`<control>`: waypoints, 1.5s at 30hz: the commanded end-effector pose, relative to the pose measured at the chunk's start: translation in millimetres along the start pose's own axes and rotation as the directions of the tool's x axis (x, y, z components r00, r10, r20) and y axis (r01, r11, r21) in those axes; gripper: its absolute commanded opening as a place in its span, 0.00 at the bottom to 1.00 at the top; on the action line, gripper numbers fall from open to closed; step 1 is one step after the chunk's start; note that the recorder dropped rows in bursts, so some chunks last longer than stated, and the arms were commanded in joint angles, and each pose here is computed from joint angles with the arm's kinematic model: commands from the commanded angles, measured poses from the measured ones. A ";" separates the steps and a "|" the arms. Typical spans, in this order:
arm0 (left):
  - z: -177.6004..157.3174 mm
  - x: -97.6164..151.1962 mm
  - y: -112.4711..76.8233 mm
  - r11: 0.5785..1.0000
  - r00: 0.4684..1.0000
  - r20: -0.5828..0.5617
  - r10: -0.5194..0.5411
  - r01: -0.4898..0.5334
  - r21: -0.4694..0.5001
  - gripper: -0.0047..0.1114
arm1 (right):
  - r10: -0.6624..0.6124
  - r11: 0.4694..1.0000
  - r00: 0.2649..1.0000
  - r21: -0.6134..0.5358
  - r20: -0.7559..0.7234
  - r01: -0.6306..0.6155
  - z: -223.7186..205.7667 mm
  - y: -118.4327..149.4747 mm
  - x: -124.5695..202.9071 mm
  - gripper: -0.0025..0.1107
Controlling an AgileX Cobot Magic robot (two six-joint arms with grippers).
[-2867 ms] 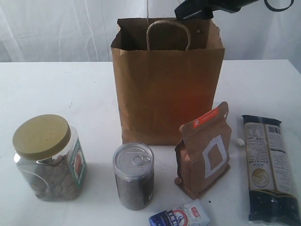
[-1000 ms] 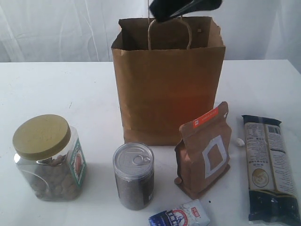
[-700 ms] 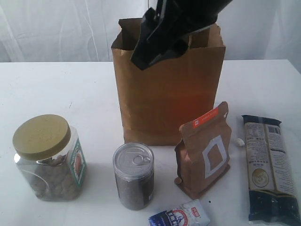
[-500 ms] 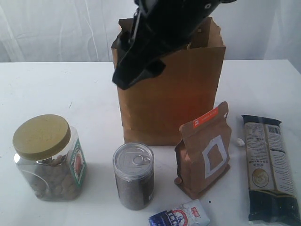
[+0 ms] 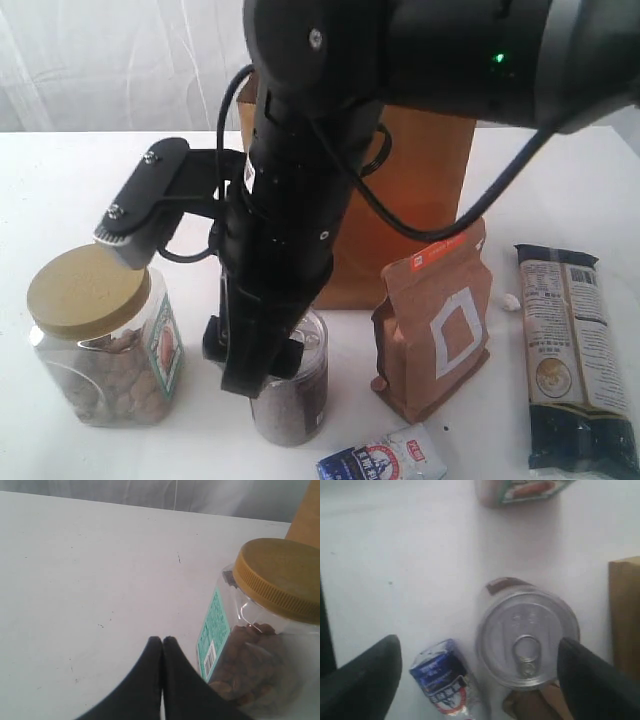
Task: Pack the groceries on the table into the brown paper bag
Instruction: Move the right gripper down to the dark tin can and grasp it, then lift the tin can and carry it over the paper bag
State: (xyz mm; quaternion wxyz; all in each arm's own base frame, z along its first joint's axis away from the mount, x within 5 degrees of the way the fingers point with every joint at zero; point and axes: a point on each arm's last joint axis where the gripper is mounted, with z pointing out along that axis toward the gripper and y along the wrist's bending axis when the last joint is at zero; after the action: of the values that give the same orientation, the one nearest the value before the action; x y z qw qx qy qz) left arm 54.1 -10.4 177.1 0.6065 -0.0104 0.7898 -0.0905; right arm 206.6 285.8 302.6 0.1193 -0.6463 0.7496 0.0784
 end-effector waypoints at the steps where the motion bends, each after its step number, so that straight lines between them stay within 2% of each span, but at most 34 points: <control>1: 0.1 1.0 0.0 1.000 1.000 0.002 -0.004 0.004 0.003 0.04 | -0.035 0.998 0.998 0.050 -0.060 0.038 22.8 -8.7 2.8 0.73; 7: 0.1 1.0 0.0 1.000 1.000 0.002 -0.004 0.004 0.003 0.04 | -0.059 0.993 0.995 0.102 -0.084 0.068 42.6 -17.7 1.5 0.73; 17: 0.1 1.0 0.0 1.000 1.000 0.002 -0.004 0.004 0.003 0.04 | -0.028 0.989 0.993 0.138 -0.118 0.044 68.4 -26.9 -0.7 0.73; 30: 0.1 1.0 0.0 1.000 1.000 0.002 -0.004 0.004 0.003 0.04 | -0.019 0.993 0.990 0.112 -0.138 0.034 75.1 -25.9 0.3 0.72; 34: 0.1 1.0 0.0 1.000 1.000 0.002 -0.004 0.004 0.003 0.04 | 0.008 0.998 0.987 0.055 -0.158 0.001 75.2 -20.3 2.4 0.61; 39: 0.1 1.0 0.0 1.000 1.000 0.002 -0.004 0.004 0.003 0.04 | 0.010 0.999 0.986 0.047 -0.166 -0.003 74.4 -19.3 3.2 0.45; 45: 0.1 1.0 0.0 1.000 1.000 0.002 -0.004 0.004 0.003 0.04 | 0.010 0.999 0.988 0.052 -0.156 -0.002 70.6 -19.4 2.3 0.35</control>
State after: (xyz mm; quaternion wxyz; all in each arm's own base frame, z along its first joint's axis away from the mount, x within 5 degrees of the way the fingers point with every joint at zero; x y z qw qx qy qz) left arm 54.1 -10.4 177.1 0.6065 -0.0104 0.7898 -0.0905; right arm 233.2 301.4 230.4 0.0792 -0.6490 0.7566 0.0043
